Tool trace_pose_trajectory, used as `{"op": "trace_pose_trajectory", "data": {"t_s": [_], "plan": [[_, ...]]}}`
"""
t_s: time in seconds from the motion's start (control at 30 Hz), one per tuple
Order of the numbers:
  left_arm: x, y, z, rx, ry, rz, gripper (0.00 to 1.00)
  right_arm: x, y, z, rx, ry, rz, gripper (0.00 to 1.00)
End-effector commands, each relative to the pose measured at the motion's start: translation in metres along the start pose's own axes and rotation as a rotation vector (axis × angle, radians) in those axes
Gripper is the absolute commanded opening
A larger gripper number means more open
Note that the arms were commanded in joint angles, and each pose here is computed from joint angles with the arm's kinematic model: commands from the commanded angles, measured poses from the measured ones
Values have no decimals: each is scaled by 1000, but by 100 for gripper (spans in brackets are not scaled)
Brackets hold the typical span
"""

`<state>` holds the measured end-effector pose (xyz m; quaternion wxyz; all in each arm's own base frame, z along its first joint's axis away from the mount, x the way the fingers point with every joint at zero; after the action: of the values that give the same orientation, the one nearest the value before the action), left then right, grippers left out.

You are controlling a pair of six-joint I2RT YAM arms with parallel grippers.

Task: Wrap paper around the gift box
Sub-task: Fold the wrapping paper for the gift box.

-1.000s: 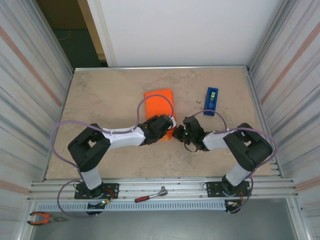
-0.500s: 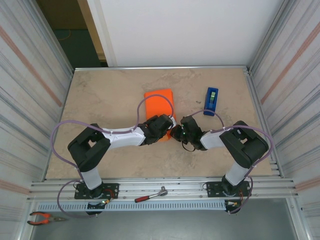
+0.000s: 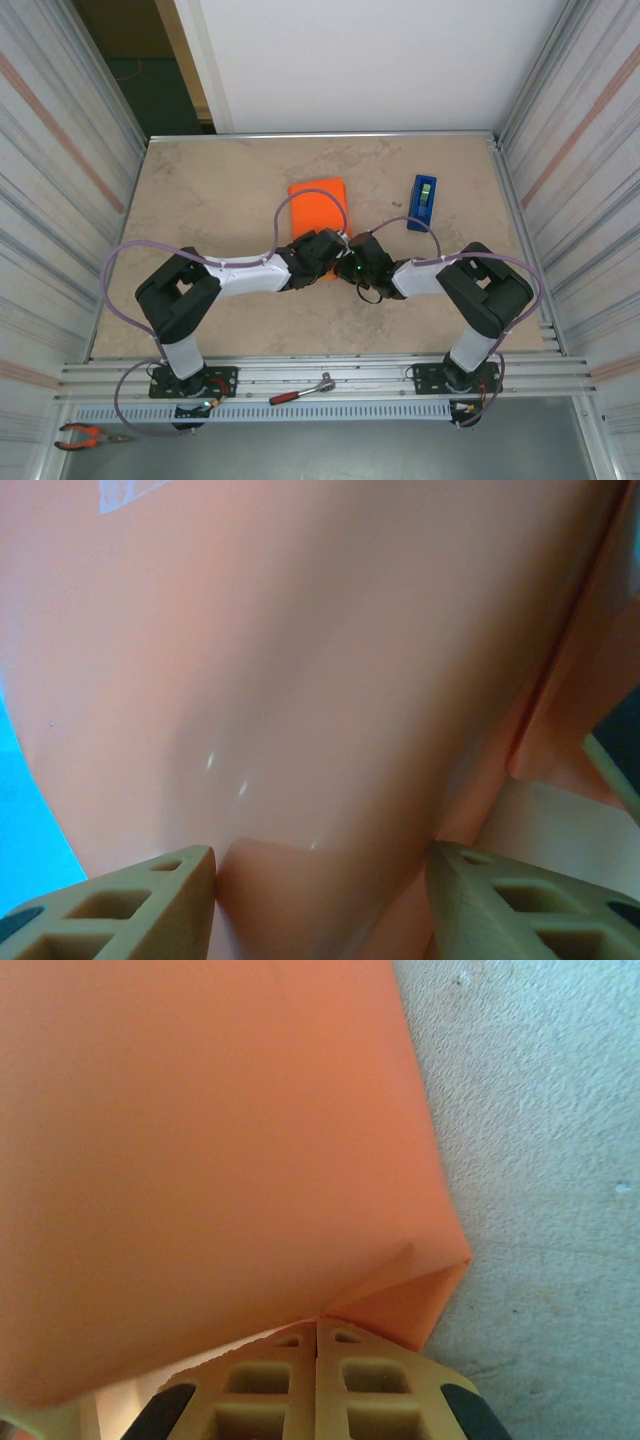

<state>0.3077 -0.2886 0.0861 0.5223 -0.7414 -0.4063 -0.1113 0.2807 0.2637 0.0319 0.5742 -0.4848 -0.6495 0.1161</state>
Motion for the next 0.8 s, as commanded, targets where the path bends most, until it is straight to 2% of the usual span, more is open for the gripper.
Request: {"op": "trace_pose_trajectory", "data": {"t_s": [0.0,0.37,0.6,0.77], "plan": [[-35,12,30,93,76,112,56,-33,1,49,163,-16,113,0],[-35,12,31,95,77,112,56,-28,-23,53,179,-21,44,0],[-35,11,31,96,78,111,56,-33,-48,11,69,29,2,0],[-35,12,30,95,80,111,56,-27,-52,-16,6,40,-19,0]]}}
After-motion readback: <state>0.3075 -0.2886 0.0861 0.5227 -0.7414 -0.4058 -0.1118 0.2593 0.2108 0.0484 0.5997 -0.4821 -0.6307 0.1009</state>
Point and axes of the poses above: each hand's point on the last joint's axis, 136 mm out from that joint toward the fingers, its own y axis out along the fingers, its own x axis along the line the jaws close on, z = x × y, the point moved 2 cm from there along -y, back along the fingers, and after that the axes turned 1 degree about -y, right-handed, at the moved point
